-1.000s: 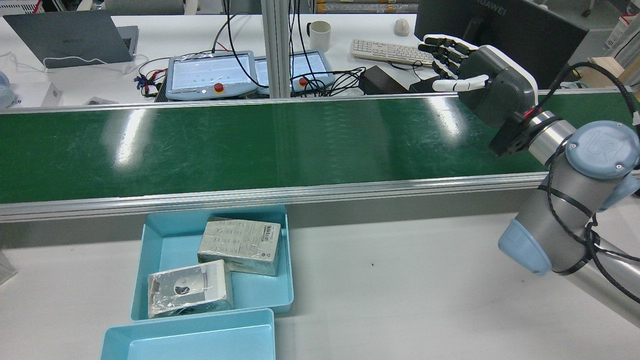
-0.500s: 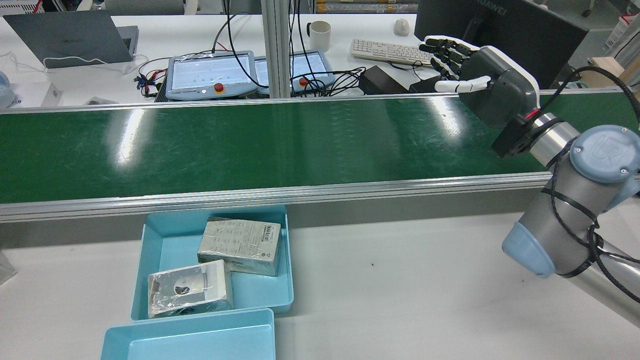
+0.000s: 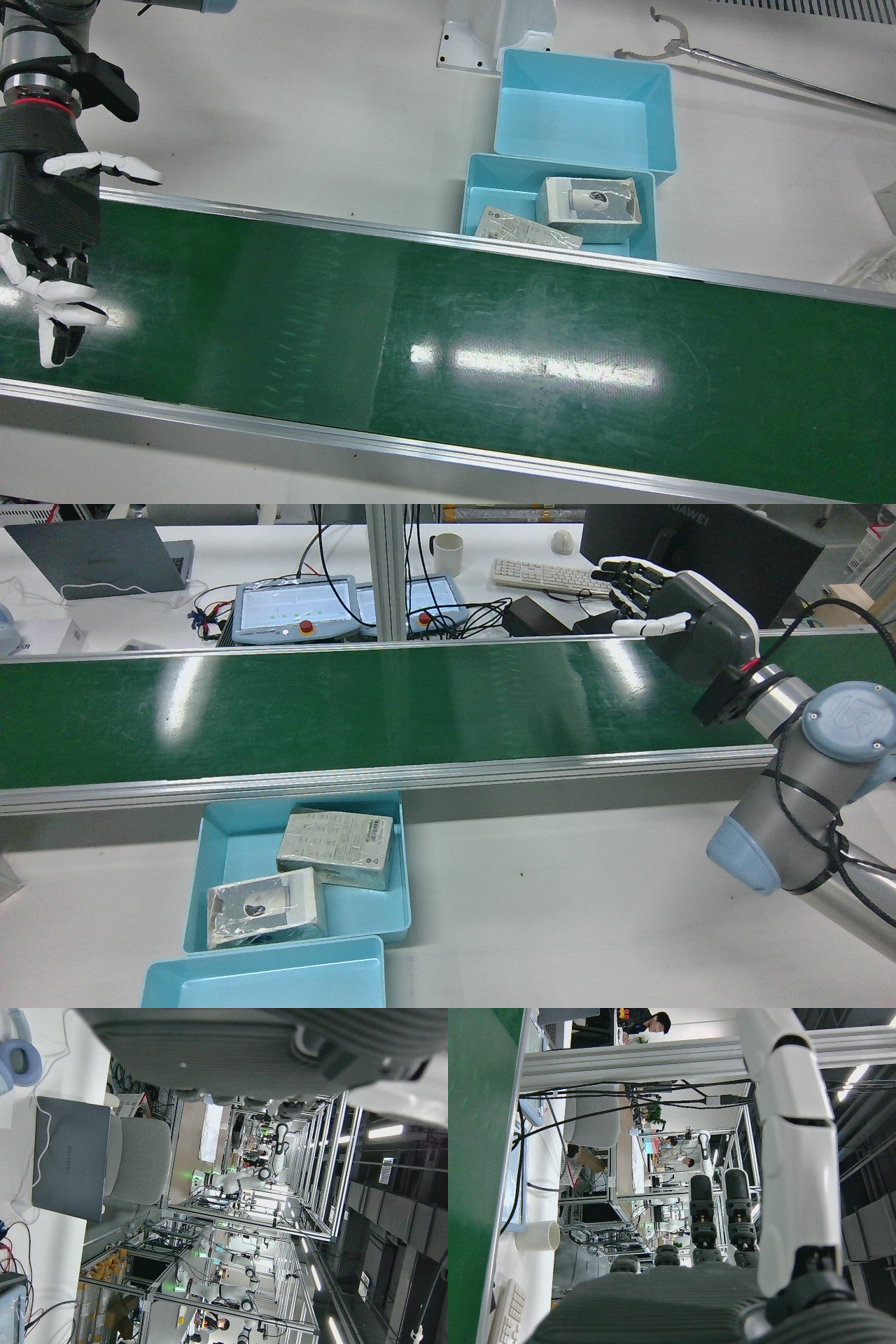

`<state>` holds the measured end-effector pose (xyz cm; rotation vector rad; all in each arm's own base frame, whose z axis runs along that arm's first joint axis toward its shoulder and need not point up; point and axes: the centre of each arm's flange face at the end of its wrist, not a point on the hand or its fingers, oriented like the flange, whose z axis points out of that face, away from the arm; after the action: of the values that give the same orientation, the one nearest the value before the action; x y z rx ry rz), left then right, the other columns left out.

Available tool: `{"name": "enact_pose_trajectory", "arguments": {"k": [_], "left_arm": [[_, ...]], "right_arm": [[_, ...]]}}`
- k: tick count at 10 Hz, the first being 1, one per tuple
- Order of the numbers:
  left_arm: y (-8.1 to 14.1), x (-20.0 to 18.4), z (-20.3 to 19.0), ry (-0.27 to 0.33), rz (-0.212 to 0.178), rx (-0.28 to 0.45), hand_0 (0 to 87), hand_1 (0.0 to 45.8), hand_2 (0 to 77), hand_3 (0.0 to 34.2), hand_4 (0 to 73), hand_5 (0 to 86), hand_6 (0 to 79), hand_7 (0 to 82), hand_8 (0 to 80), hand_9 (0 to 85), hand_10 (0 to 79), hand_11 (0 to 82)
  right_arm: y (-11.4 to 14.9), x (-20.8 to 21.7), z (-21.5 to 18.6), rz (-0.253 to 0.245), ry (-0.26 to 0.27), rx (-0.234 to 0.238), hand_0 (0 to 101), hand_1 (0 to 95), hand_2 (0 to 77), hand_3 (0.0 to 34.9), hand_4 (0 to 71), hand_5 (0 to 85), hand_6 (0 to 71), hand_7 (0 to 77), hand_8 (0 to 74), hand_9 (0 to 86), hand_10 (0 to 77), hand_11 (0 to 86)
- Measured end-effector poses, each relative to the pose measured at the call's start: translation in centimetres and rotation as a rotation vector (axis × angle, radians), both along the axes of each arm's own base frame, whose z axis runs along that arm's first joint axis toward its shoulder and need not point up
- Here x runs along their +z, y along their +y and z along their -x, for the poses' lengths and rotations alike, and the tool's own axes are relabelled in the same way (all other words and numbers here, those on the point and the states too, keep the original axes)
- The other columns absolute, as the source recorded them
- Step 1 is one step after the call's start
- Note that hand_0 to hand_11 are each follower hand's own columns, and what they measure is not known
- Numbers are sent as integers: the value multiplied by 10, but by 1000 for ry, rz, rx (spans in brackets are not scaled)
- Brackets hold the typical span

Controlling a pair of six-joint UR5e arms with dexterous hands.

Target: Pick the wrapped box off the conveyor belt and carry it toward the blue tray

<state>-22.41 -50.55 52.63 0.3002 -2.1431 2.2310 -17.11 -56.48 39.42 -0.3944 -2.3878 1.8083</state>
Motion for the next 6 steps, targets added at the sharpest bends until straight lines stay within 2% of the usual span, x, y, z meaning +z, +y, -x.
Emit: {"name": "enact_pose_trajectory", "arguments": {"k": [1, 2, 6], "left_arm": [[0, 0, 0, 0, 0, 0, 0, 0, 11, 0, 0, 11, 0, 5, 5, 0, 0, 5], [0, 0, 0, 0, 0, 0, 0, 0, 11, 0, 0, 5, 0, 5, 5, 0, 0, 0], [0, 0, 0, 0, 0, 0, 0, 0, 11, 0, 0, 11, 0, 5, 5, 0, 5, 0]], "right_arm": [[0, 0, 0, -1, -1, 0, 498, 169, 175, 45, 169, 267, 76, 240, 0, 54, 0, 16], [0, -1, -1, -1, -2, 0, 497, 169, 185, 66, 169, 267, 65, 240, 0, 60, 5, 16], [2, -5, -1, -6, -12, -4, 498, 169, 185, 70, 169, 267, 71, 240, 5, 54, 0, 16]]}}
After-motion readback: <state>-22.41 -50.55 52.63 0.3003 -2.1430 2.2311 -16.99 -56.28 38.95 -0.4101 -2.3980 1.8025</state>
